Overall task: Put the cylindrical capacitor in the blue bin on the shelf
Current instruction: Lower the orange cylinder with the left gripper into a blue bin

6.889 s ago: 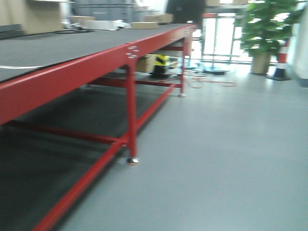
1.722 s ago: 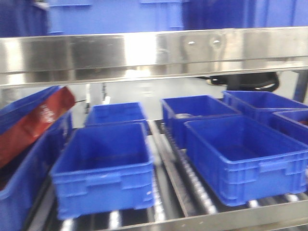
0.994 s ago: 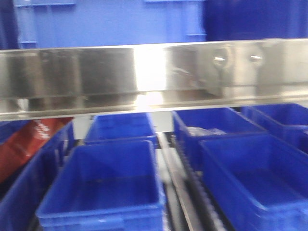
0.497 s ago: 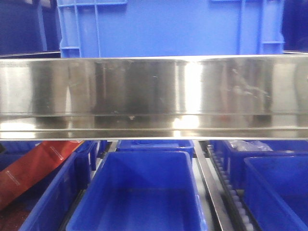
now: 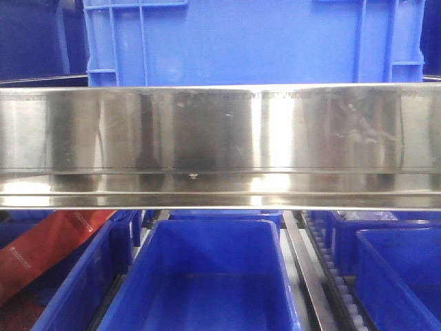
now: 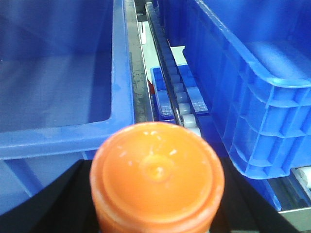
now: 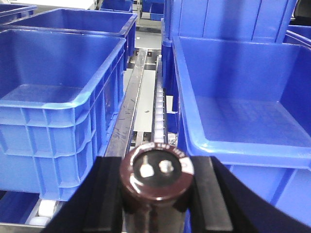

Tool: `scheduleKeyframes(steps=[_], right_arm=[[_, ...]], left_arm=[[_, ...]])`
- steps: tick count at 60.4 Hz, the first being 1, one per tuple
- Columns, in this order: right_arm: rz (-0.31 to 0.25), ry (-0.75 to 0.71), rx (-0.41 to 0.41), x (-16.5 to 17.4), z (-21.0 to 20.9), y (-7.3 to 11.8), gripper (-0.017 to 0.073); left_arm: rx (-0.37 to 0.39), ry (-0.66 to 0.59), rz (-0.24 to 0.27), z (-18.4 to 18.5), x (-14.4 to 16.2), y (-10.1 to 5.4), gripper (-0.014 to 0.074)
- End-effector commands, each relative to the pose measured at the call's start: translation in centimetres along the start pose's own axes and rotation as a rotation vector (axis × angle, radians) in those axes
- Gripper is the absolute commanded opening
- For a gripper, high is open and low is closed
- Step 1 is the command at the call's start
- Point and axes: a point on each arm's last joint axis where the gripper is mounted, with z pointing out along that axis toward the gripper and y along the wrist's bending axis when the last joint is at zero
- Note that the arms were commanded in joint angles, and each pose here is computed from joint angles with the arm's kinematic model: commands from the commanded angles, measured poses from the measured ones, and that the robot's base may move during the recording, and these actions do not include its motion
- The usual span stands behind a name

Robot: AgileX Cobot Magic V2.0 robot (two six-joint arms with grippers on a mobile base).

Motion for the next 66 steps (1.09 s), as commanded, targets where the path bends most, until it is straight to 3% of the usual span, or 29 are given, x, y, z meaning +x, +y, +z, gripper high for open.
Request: scheduleKeyframes(steps=[1,58,66], right_arm=[[-0.008,-0.034,0.007,-0.37,-0.3,-0.02,-0.0162],[-0.008,-0.036,0.008,-0.39,-0.3,-0.03,-0.0162],[-0.008,-0.036,0.008,-0.39,-0.3,-0.03,-0.0162]], left_arm=[[0.007,-0.027,0.0,-0.18,-0.22,-0.08,-0.0111],[0.007,-0.027,0.0,-0.18,-0.22,-0.08,-0.0111],[0.008,-0.089,0.004,-0.35,-1.08,-0.08,-0.0111]])
